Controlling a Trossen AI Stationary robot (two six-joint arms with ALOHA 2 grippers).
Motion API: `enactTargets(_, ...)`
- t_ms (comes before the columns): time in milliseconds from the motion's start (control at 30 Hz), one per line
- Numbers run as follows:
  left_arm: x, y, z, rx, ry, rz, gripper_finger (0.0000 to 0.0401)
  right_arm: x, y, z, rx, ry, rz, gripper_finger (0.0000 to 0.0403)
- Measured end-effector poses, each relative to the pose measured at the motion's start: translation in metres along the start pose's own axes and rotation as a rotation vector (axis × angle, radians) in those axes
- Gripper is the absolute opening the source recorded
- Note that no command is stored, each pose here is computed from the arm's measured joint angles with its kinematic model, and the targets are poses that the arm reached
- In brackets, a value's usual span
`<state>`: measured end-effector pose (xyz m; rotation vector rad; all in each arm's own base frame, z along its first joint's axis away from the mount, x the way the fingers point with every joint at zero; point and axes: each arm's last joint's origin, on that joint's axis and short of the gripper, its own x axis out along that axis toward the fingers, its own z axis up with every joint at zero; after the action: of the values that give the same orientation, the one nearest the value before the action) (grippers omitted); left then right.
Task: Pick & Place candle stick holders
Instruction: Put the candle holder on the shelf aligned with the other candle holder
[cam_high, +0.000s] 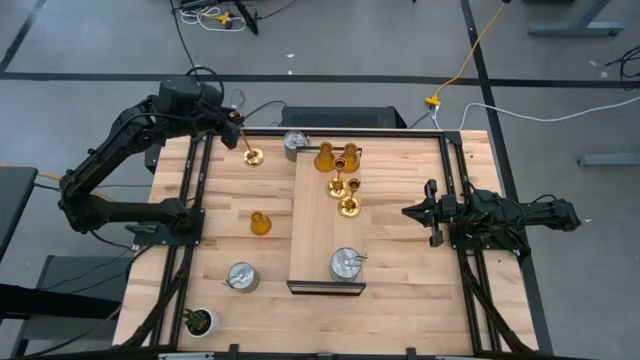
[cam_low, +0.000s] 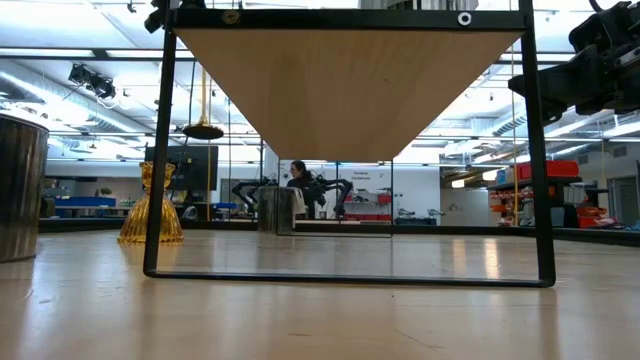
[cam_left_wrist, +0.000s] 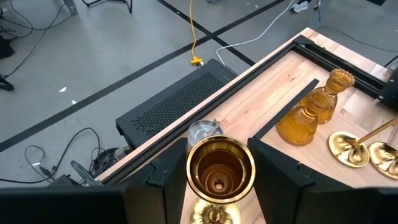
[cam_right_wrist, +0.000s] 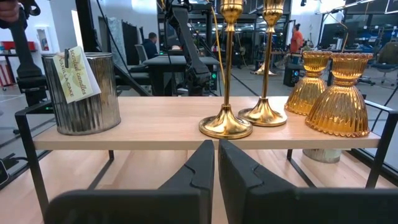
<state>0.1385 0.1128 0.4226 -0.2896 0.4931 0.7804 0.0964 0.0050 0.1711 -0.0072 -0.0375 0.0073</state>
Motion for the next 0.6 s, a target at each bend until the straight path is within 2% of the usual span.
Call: enactTargets(600,0.0000,-0.0004,0.0000,-0.006,0.002,-0.014,0.0156,0.0000,0.0000,0.0000,0.000,0.000,0.000,0.0027)
